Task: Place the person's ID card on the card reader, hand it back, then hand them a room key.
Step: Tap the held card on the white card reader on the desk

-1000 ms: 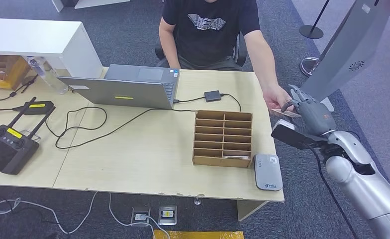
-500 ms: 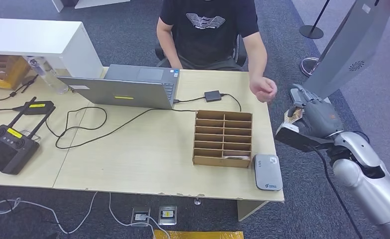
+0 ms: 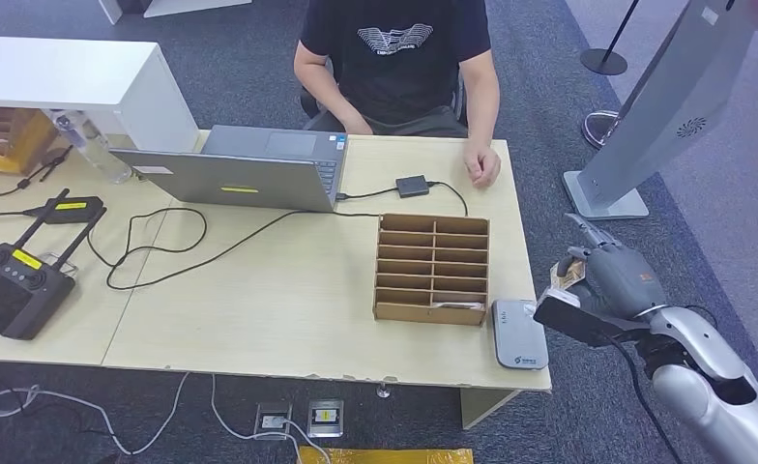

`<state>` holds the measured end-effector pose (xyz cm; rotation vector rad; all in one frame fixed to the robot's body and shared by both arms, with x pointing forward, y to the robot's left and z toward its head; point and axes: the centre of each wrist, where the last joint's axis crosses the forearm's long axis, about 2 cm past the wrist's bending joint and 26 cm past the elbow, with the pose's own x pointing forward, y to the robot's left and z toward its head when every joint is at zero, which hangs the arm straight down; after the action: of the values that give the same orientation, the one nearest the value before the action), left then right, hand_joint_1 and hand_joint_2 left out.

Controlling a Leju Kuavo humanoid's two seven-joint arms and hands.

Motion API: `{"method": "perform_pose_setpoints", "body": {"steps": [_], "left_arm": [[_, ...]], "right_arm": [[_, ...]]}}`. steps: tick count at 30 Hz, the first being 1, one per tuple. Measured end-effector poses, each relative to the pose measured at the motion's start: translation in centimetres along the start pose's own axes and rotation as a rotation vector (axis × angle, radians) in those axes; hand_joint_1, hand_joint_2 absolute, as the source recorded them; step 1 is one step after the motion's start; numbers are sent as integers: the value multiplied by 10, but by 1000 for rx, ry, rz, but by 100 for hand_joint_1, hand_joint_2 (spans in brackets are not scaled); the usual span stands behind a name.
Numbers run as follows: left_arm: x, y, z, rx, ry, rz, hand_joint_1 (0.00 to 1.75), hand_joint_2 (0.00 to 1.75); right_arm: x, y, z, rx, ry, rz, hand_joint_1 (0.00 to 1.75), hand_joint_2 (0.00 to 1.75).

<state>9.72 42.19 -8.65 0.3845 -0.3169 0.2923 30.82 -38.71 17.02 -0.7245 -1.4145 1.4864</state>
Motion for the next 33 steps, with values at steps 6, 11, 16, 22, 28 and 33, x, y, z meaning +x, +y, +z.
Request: {"method": "perform_pose_setpoints", "body": {"steps": [6,11,16,22,28,33], "left_arm": [[-1,-4,1,6,-5,1,0,0],[-1,-7,1,10,0,6,0,0],[-3,-13,3,11,22,8,0,0],[-3,-16,3,9,36,8,0,0],[-3,-16,3,10,40,10,0,0],[-3,-16,3,11,40,10,0,0]], "right_arm": [[10,18,6,19,-27,-52,175,175],[20,29,4,20,-56,-82,175,175],[31,41,-4,25,-86,-110,175,175],[36,52,-10,39,-85,-133,175,175],[36,60,-13,54,-75,-154,175,175],[37,65,-16,64,-65,-166,175,175]]}}
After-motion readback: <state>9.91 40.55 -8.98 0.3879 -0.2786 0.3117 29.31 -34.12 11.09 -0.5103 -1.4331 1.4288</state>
